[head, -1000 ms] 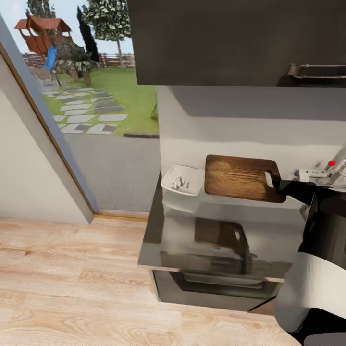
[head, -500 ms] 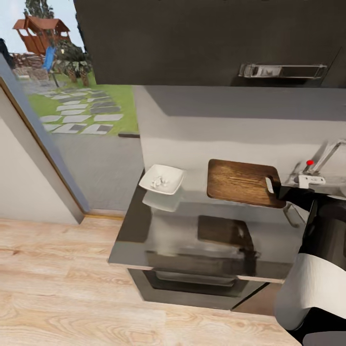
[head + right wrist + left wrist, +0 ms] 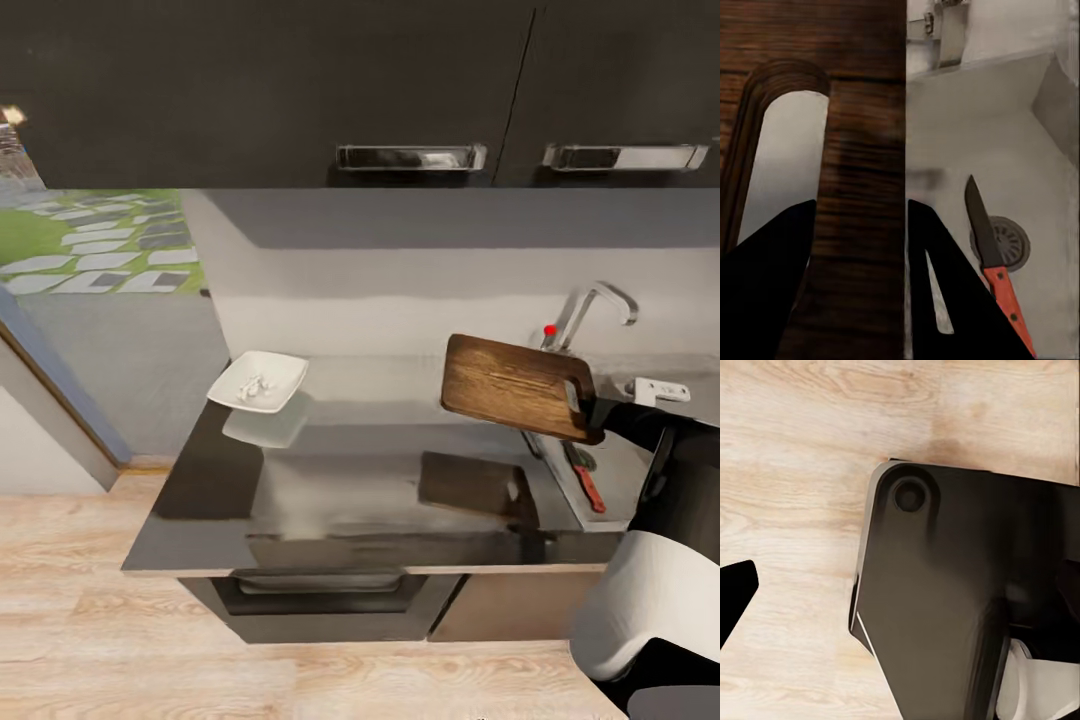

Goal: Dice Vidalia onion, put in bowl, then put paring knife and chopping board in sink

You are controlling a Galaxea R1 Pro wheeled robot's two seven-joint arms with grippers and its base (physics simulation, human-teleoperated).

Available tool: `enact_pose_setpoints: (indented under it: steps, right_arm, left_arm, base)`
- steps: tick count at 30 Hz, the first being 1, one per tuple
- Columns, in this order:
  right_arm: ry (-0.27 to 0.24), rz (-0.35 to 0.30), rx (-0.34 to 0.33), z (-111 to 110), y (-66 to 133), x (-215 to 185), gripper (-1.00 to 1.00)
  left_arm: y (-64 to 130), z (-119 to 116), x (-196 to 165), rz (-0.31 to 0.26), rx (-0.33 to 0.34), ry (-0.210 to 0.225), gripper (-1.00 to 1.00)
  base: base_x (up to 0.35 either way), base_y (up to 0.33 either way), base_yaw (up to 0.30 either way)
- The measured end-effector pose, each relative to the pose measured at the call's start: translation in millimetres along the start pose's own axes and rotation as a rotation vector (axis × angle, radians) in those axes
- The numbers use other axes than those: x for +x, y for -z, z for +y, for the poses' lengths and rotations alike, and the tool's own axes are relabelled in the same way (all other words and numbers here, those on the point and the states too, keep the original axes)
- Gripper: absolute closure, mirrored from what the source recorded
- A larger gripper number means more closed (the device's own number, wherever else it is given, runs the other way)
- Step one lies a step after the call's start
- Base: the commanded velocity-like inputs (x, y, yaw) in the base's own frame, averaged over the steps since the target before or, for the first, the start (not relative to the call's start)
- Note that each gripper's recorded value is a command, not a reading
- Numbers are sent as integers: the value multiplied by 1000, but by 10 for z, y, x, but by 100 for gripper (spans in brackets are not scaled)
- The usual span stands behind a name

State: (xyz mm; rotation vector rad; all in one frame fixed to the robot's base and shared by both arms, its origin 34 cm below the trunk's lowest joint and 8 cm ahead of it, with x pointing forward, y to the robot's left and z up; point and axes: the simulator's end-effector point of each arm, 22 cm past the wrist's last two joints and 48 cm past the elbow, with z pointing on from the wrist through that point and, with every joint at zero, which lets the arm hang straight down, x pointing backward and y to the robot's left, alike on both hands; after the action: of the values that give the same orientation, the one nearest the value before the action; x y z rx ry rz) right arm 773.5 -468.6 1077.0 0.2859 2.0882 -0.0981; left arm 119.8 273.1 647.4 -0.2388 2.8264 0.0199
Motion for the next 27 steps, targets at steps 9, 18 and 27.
enact_pose_setpoints:
  steps: [9,18,27]
  right_arm:
    - [-12,19,-16,63,-27,67,100]
    - [-31,62,196,8,-103,338,100]
    - [-175,-52,576,-454,176,296,100]
  left_arm:
    - [-10,-6,-36,-11,1,1,-100]
    - [-13,-7,-48,-14,2,2,-100]
    - [-12,-6,-43,-14,2,2,-100]
  base:
    - [0,-293,-198]
    - [0,-113,-36]
    - [0,-1,0]
